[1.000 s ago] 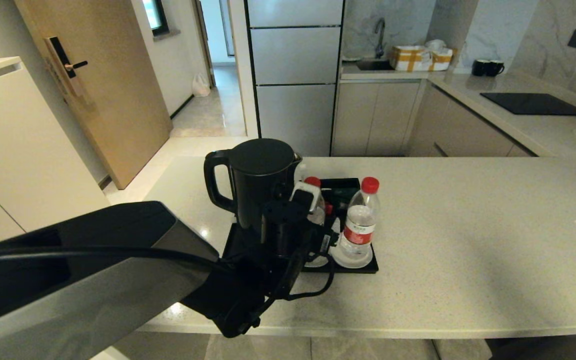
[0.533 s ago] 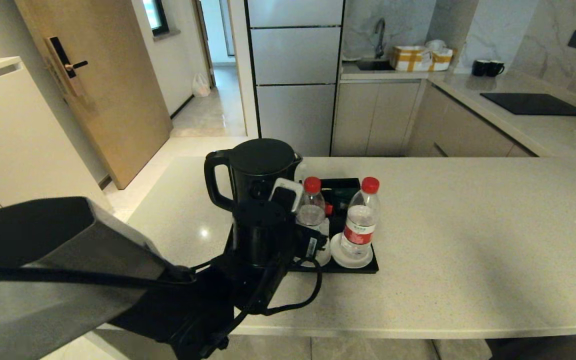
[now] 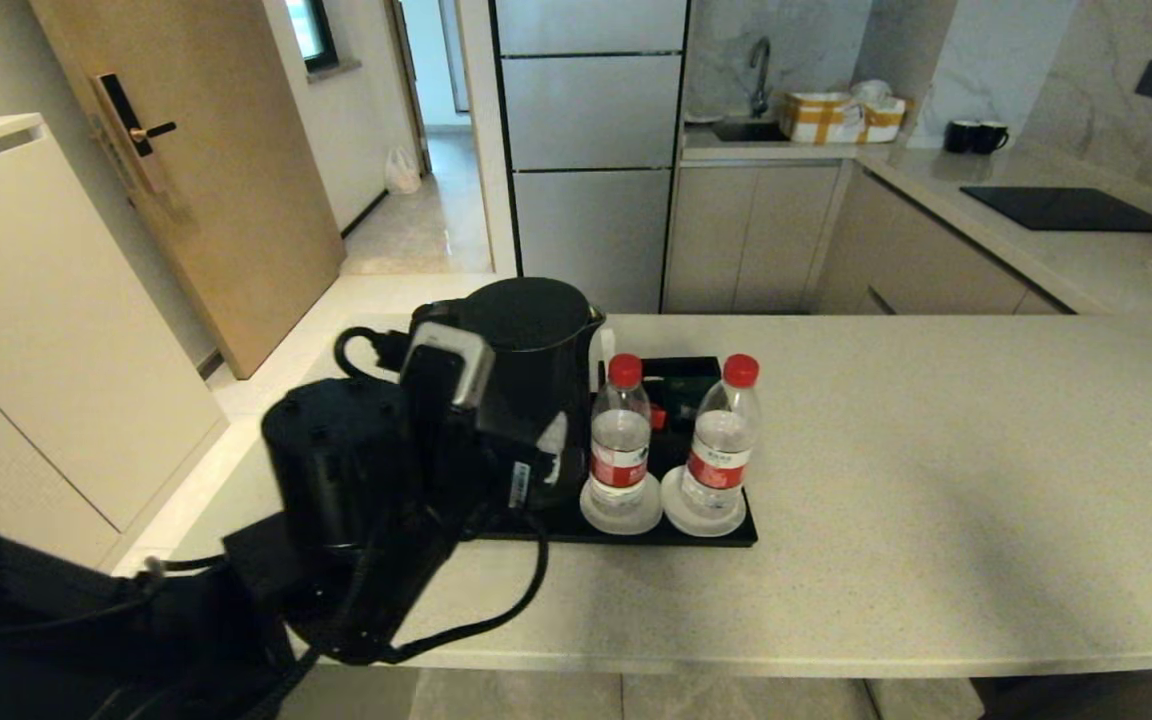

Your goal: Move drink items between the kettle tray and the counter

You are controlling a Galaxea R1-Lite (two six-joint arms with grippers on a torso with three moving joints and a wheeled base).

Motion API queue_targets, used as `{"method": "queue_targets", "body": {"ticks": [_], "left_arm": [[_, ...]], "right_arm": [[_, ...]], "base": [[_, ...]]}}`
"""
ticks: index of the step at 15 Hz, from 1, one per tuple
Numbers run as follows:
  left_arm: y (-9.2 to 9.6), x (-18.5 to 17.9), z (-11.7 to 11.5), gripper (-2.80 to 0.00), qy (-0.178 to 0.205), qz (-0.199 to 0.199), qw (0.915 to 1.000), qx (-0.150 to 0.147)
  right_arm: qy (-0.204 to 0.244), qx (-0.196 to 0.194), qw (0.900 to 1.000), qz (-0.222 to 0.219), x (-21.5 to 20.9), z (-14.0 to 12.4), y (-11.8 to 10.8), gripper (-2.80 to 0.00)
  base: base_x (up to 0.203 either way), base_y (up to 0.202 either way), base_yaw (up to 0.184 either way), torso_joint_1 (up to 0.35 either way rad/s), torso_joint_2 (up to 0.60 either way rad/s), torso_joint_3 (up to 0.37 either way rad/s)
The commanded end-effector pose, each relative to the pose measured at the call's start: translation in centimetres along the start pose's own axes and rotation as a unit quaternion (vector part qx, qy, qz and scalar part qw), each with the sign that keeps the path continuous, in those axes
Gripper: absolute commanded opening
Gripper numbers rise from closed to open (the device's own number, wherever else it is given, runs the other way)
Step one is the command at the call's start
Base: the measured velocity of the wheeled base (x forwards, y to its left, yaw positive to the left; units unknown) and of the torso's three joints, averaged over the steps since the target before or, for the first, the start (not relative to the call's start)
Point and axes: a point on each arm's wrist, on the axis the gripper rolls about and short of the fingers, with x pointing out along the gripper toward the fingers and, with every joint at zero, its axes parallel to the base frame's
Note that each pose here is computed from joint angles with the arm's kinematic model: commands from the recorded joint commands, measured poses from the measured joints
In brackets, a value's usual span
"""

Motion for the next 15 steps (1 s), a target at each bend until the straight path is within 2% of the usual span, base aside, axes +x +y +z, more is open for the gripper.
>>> {"method": "queue_targets", "body": {"ticks": [1,3,6,8,9,10,12,14,15], "left_arm": [[4.6,-4.0,3.9,-2.80,-0.058,0.047,0.9971,-0.015],[7.2,-6.5,5.5,-2.80,-0.058,0.077,0.9953,-0.008],[11.8,-14.1,9.4,-2.80,-0.075,0.131,0.9885,-0.012],[13.9,-19.7,10.8,-2.80,-0.050,0.172,0.9838,-0.007],[14.7,-22.4,11.2,-2.80,-0.041,0.207,0.9774,-0.007],[15.1,-24.9,11.3,-2.80,-0.033,0.245,0.9688,-0.008],[15.0,-29.0,10.7,-2.80,-0.034,0.283,0.9583,-0.011],[14.1,-33.3,8.3,-2.80,-0.028,0.305,0.9518,-0.010],[13.5,-34.8,6.8,-2.80,-0.013,0.315,0.9490,-0.008]], "right_arm": [[0.000,0.000,1.000,0.000,0.0,0.0,0.0,-2.80],[0.000,0.000,1.000,0.000,0.0,0.0,0.0,-2.80],[0.000,0.000,1.000,0.000,0.0,0.0,0.0,-2.80],[0.000,0.000,1.000,0.000,0.0,0.0,0.0,-2.80],[0.000,0.000,1.000,0.000,0.0,0.0,0.0,-2.80],[0.000,0.000,1.000,0.000,0.0,0.0,0.0,-2.80],[0.000,0.000,1.000,0.000,0.0,0.0,0.0,-2.80],[0.000,0.000,1.000,0.000,0.0,0.0,0.0,-2.80],[0.000,0.000,1.000,0.000,0.0,0.0,0.0,-2.80]], "base": [[0.000,0.000,0.000,0.000,0.00,0.000],[0.000,0.000,0.000,0.000,0.00,0.000],[0.000,0.000,0.000,0.000,0.00,0.000],[0.000,0.000,0.000,0.000,0.00,0.000],[0.000,0.000,0.000,0.000,0.00,0.000],[0.000,0.000,0.000,0.000,0.00,0.000],[0.000,0.000,0.000,0.000,0.00,0.000],[0.000,0.000,0.000,0.000,0.00,0.000],[0.000,0.000,0.000,0.000,0.00,0.000]]}}
